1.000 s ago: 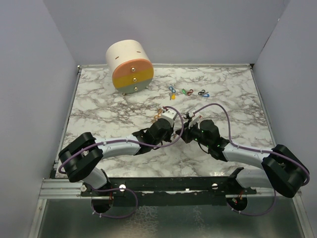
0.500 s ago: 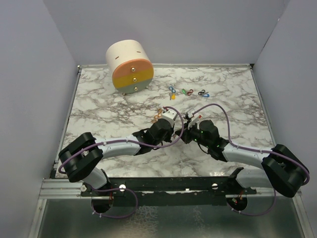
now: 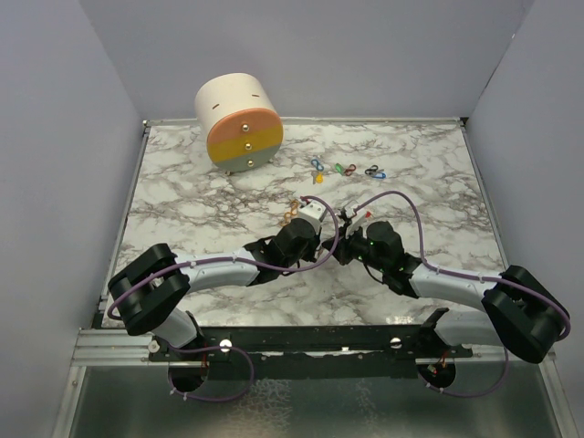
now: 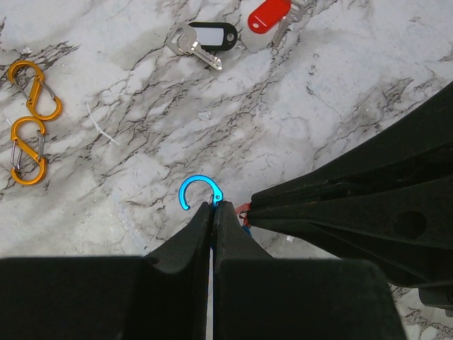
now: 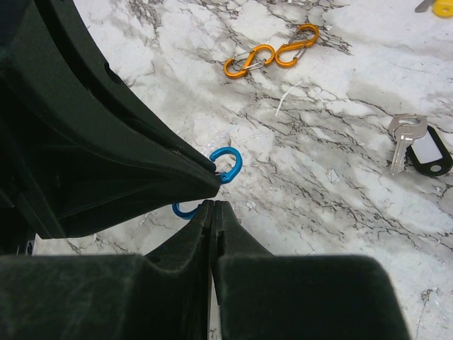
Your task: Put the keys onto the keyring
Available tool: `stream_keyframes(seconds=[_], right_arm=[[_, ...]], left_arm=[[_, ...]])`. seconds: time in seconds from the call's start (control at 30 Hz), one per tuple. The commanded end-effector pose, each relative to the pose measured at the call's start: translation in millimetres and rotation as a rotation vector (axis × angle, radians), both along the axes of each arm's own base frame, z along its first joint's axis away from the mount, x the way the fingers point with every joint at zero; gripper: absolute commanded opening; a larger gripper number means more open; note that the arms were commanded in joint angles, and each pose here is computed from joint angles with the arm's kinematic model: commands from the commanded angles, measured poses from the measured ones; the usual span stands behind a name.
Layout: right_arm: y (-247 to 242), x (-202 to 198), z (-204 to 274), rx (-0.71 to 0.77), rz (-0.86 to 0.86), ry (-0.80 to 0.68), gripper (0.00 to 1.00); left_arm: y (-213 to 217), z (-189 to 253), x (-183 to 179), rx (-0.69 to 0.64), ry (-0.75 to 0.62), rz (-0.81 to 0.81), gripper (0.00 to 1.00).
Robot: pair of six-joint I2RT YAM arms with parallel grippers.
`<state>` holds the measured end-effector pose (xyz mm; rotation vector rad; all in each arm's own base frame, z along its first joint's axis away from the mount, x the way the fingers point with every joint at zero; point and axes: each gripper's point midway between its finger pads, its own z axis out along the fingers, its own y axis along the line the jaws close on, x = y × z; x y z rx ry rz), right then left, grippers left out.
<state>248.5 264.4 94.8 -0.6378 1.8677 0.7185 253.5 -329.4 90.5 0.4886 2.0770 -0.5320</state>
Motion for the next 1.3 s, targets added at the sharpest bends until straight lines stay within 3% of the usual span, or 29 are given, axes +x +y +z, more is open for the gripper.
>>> stream_keyframes(seconds=[0.0, 1.27], right_arm=[[9.8, 4.7, 17.5, 0.033, 0.022, -0.056, 0.01], [21.0, -7.5, 18.9, 0.036, 0.1, -0.065, 0.01]], left_arm=[[-10.3, 16.7, 1.6, -0.052, -0.021, -0.011, 0.0], [-11.0, 21.6, 10.2, -0.044, -0.052, 0.016, 0.0]])
